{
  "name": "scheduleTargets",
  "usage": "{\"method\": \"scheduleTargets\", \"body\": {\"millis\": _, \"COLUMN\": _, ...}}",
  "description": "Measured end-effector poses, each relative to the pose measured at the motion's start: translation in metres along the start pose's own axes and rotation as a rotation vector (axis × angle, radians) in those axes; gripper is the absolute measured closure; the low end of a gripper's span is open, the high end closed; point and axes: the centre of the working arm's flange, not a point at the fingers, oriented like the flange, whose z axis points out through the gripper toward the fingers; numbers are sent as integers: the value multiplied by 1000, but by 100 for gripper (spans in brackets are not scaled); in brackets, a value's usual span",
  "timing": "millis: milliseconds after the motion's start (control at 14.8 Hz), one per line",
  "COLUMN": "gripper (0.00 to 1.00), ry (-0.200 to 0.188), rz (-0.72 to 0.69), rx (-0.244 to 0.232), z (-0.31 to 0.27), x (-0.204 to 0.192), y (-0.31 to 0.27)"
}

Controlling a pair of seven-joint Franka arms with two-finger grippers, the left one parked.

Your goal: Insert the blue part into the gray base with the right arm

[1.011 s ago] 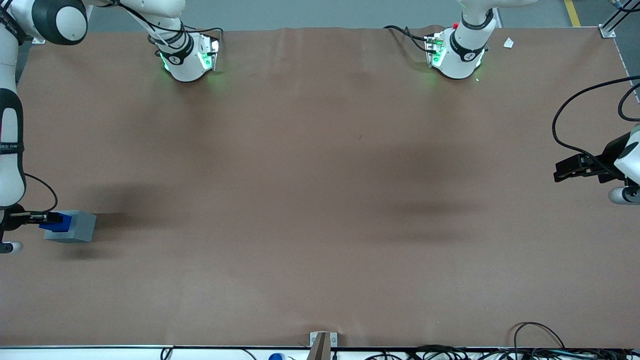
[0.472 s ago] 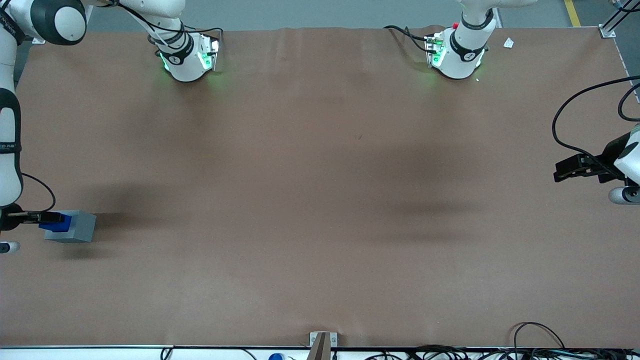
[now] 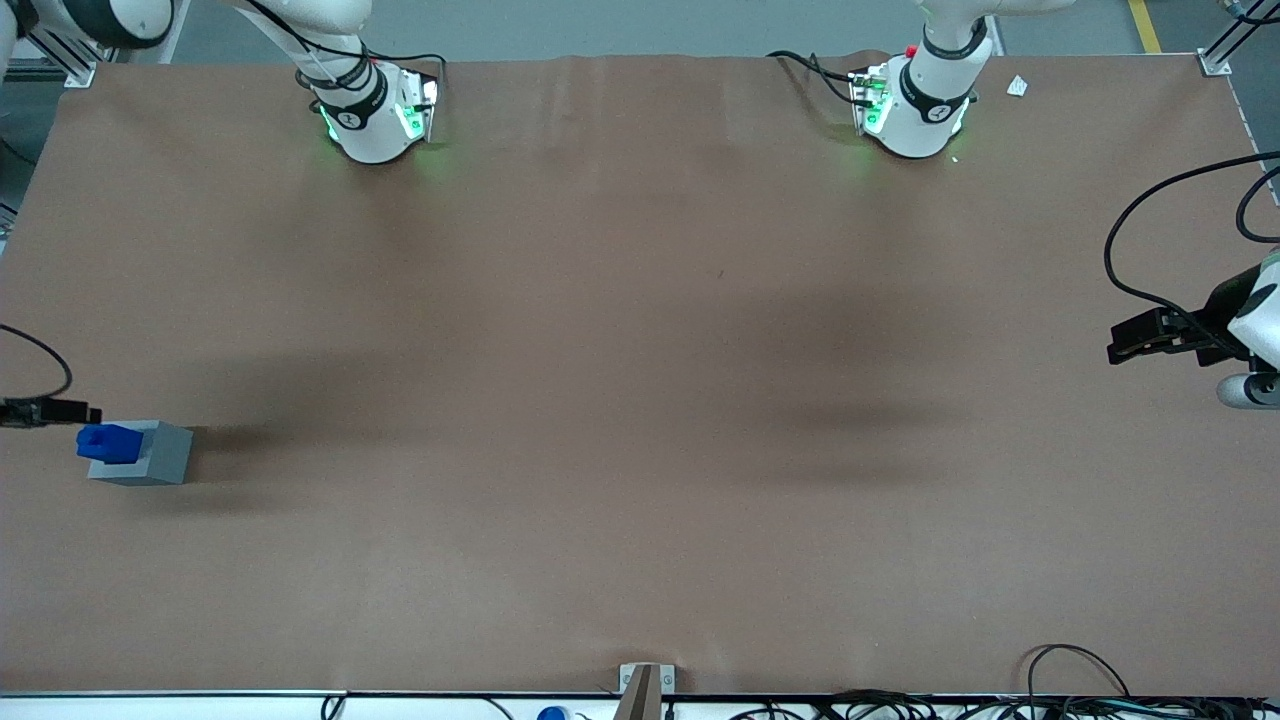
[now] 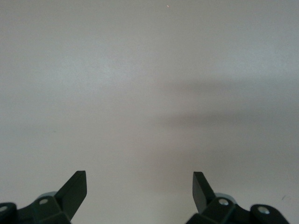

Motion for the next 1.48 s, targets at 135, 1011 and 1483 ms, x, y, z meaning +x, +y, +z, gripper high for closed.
{"method": "scheduleTargets", "body": {"millis": 135, "gripper": 0, "ry": -21, "rz": 27, "rx": 8, "z": -42, "x": -21, "y": -36}}
{"method": "scheduleTargets", "body": {"millis": 1011, "gripper": 0, "ry": 97, "rz": 128, "rx": 3, "z": -146, "x": -137, "y": -205}}
{"method": "scheduleTargets", "body": {"millis": 1483, "gripper": 0, "ry": 110, "rz": 91, "rx": 1, "z": -137, "x": -179, "y": -227}}
